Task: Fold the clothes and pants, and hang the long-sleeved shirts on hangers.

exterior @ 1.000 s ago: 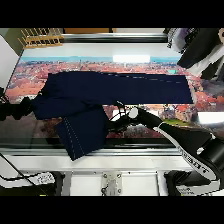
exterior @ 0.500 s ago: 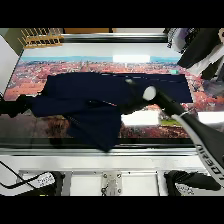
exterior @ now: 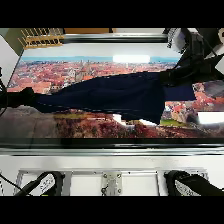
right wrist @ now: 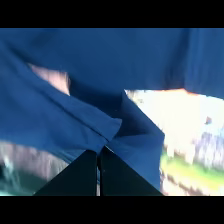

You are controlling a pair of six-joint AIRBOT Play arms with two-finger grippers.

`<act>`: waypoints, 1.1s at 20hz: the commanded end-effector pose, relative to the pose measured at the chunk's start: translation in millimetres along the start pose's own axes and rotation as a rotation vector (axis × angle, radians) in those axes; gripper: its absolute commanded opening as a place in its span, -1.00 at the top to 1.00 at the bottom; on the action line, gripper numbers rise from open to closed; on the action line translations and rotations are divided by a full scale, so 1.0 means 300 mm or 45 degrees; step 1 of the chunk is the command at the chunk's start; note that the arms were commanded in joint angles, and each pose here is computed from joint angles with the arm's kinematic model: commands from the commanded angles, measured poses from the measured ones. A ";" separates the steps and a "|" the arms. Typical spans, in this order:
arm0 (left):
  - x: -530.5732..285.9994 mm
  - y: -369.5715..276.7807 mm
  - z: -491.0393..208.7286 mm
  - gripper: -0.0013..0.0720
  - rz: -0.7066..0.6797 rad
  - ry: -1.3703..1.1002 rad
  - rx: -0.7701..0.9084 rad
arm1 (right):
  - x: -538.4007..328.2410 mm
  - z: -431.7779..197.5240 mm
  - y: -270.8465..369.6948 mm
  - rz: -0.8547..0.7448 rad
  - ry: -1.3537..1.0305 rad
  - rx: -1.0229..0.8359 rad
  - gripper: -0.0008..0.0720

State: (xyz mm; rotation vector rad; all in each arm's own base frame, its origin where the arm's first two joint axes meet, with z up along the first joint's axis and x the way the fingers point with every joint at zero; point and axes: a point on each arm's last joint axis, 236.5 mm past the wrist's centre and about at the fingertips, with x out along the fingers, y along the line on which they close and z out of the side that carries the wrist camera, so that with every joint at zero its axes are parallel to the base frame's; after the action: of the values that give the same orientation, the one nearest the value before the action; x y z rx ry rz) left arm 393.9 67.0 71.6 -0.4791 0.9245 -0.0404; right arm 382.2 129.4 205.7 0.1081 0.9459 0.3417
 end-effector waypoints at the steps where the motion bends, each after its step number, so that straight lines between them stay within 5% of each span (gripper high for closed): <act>1: 0.017 -0.013 -0.004 0.94 0.021 0.008 0.048 | 0.056 0.107 0.110 0.088 -0.137 0.019 0.96; 10: -0.009 0.268 -0.042 0.94 0.252 0.070 -0.116 | 0.401 -0.204 1.023 0.951 0.128 -0.215 0.95; 11: -0.024 0.296 -0.046 0.94 0.264 0.067 -0.146 | 0.390 -0.219 1.062 1.005 0.119 -0.246 0.76; 13: -0.044 0.331 -0.058 0.94 0.278 0.075 -0.185 | 0.374 -0.198 1.056 1.017 0.086 -0.269 -0.69; 14: -0.050 0.340 -0.061 0.94 0.281 0.077 -0.196 | 0.363 -0.165 1.018 1.000 0.066 -0.259 -0.65; 16: -0.053 0.346 -0.064 0.94 0.283 0.079 -0.203 | 0.345 -0.093 0.882 0.920 0.041 -0.252 -0.29; 22: -0.053 0.344 -0.066 0.94 0.280 0.083 -0.203 | 0.461 -0.125 0.264 0.388 0.286 -0.067 -0.30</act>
State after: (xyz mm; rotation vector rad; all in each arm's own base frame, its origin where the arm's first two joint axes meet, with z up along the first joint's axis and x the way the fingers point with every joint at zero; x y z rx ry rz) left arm 352.6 154.7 31.2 -0.5200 1.0426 0.2184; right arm 394.0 323.0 139.9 0.2254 0.9938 0.8849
